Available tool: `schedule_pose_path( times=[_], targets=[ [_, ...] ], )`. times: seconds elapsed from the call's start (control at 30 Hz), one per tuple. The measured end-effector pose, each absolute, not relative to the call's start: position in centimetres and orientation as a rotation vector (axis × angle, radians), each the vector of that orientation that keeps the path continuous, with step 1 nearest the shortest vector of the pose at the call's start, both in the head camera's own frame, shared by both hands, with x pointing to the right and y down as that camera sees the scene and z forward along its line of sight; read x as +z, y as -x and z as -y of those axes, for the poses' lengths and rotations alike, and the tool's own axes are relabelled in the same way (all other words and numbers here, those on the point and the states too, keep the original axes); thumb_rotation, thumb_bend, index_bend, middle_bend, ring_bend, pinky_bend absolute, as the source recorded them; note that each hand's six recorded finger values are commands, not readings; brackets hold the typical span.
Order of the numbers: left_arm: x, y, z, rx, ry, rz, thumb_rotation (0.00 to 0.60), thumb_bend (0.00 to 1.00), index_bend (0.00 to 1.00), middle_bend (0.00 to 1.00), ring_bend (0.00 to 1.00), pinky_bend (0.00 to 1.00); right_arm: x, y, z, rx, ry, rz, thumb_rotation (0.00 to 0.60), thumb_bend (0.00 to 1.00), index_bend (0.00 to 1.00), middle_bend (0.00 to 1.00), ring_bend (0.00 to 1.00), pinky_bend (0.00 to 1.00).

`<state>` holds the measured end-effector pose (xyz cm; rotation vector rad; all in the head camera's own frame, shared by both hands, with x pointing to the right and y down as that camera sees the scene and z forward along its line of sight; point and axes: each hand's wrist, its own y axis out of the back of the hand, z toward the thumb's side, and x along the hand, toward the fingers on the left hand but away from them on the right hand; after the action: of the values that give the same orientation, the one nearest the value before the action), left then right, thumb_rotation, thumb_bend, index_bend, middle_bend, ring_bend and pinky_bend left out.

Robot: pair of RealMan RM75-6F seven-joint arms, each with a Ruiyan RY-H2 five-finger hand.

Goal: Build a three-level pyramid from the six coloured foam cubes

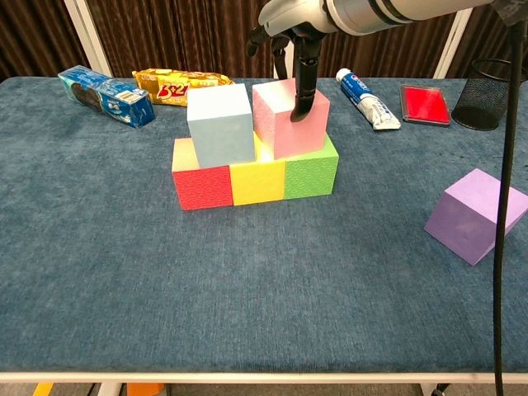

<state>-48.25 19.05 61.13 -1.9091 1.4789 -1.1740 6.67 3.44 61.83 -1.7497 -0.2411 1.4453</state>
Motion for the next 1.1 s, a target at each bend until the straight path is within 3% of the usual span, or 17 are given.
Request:
schedule_pose_path(
  times=[0.17,0.43,0.67,1.1],
  targets=[
    [61.2,48.2,-19.0,-1.177,1.908,-1.479,0.6,0.07,0.09,0.11,0.01,0.14,61.2,-7.1,-3.2,1.426,1.79,0.282,0.6,0.05,0.0,0.22,0.0,0.0],
    [61.5,47.8,-19.0,-1.184,1.913,-1.479,0.6,0.07,0.09,0.11,0.01,0.14,60.7,-9.6,-2.8,1.363,1.957,0.422,0.6,0.04,0.0,0.05,0.0,0.0],
    [61.8,47.6,-18.8,-1.199,1.91,-1.477,0.6,0.07,0.09,0.11,0.01,0.14,61.6,-11.5,-1.9,1.208,2.117,0.526,0.6,0.0,0.0,0.06,0.0,0.0],
    [62.1,47.1,-18.5,-1.215,1.904,-1.476,0.6,0.07,0.09,0.11,0.01,0.14,64.8,-14.5,-1.2,1.168,2.18,0.473,0.6,0.03,0.0,0.17,0.0,0.0]
  ],
)
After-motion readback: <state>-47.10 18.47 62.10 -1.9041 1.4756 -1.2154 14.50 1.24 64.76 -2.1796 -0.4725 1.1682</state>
